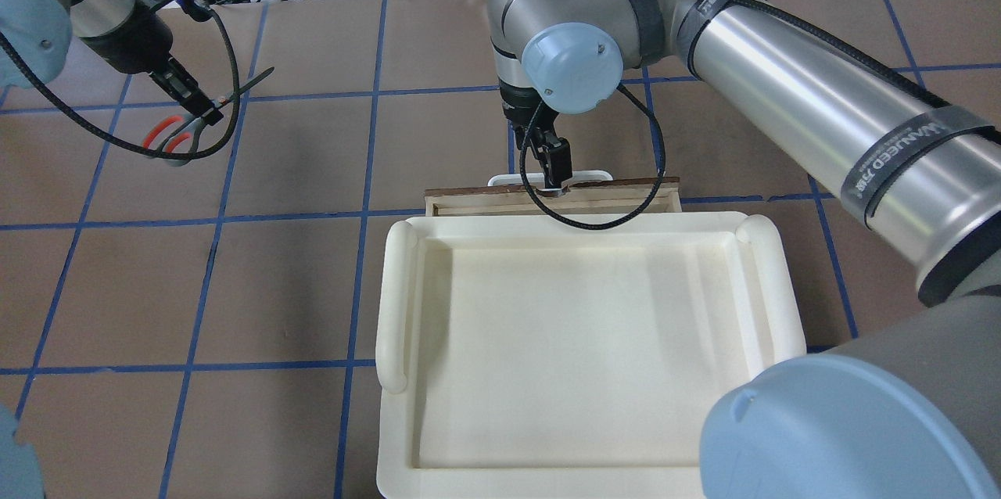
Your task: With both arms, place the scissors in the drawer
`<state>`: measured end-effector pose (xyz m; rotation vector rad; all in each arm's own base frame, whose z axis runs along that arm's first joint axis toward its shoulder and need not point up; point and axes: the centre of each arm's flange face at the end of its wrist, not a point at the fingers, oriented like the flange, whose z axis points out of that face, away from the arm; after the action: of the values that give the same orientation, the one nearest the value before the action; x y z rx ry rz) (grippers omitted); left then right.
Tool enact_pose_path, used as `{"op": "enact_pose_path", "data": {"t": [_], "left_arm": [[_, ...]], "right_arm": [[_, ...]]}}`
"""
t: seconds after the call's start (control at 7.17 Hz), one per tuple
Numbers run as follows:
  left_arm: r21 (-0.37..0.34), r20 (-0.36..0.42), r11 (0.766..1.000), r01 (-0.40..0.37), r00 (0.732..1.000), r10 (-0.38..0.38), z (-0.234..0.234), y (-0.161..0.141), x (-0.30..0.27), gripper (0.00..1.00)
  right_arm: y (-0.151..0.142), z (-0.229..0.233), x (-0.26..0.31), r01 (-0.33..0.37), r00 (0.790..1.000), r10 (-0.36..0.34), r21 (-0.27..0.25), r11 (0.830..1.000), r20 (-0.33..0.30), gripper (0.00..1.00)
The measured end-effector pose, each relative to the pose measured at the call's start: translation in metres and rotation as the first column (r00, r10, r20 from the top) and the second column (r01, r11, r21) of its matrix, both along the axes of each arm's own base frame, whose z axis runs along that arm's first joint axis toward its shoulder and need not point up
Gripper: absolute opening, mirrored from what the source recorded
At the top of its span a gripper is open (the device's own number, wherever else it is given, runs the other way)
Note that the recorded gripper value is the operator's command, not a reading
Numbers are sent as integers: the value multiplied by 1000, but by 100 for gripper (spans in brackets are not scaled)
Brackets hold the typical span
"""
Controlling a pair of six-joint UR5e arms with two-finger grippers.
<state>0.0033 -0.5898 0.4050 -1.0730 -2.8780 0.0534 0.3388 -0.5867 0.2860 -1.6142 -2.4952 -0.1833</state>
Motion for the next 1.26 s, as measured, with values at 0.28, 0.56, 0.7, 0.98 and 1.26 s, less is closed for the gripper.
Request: {"op": "enact_pose_path", "data": {"t": [0.28,0.56,0.7,0.98,1.26], "left_arm": [[29,6,996,-89,996,88,41,39,-57,14],[67,-1,997,38,999,-38,64,76,-110,14],[73,-3,987,144,990,-144,71,92,-139,14],[82,-11,929,360,933,-360,72,110,-179,14],[57,-17,820,569,822,-570,72,112,-191,14]], "right_arm": [[-7,-3,-6,-5,1000,5,2,1000,3,100],[-17,-4,-7,-14,1000,14,-3,1000,8,100],[-21,-4,-7,-18,1000,18,-6,1000,10,100],[-28,-5,-5,-41,999,41,-9,999,17,100],[-31,-8,-5,-53,998,53,-7,999,19,100]]}}
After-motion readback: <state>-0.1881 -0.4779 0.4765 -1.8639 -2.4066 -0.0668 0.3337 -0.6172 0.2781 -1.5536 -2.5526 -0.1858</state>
